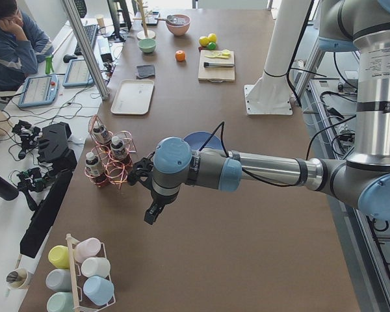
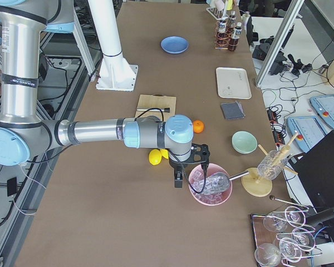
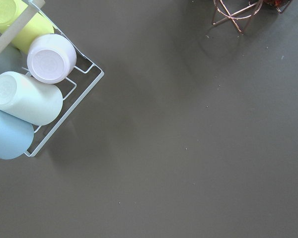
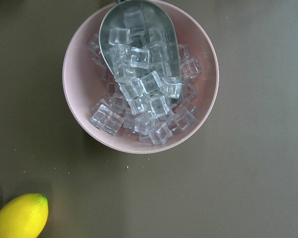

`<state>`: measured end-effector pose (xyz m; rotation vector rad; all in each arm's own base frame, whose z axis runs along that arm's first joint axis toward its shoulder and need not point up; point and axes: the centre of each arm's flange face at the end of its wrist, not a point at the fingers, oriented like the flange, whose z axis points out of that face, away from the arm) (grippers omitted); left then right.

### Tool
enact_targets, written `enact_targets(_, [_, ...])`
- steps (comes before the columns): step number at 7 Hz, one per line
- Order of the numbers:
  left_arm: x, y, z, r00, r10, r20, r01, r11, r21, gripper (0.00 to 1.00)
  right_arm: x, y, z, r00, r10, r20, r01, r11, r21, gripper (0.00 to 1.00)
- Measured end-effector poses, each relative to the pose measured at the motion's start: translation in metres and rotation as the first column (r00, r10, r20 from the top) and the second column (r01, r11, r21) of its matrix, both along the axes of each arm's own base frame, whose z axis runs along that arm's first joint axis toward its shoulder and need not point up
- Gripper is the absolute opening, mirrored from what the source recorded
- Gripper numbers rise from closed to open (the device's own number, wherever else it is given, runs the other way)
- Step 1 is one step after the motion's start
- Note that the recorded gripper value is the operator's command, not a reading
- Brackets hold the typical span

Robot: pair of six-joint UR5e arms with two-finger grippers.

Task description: Pick orange to plate

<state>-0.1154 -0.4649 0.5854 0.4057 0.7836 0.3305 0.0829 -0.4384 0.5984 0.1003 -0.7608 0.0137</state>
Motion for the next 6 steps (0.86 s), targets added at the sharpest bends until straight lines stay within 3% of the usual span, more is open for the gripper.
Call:
enact_targets(2, [0.053, -0.004, -0.009, 0.991, 0.000, -0.130, -0.010, 0.997, -0.078, 0.98, -0.004, 0.000, -0.006, 1.000, -0.006, 0.004, 0.006, 0.993, 0.118, 1.00])
enact_targets(3, [0.086, 0.005, -0.004, 0.989, -0.036, -0.145, 0.017, 0.992, -0.128, 0.98, -0.008, 0.000, -0.007, 1.000, -0.004, 0.007, 0.003, 0.992, 0.129, 1.00])
enact_targets(6, [0.204, 0.047, 0.013, 0.969, -0.158, -0.188, 0.117, 0.970, -0.211, 0.98, -0.037, -0.009, -0.023, 0.998, 0.049, 0.034, -0.050, 0.997, 0.055, 0.99])
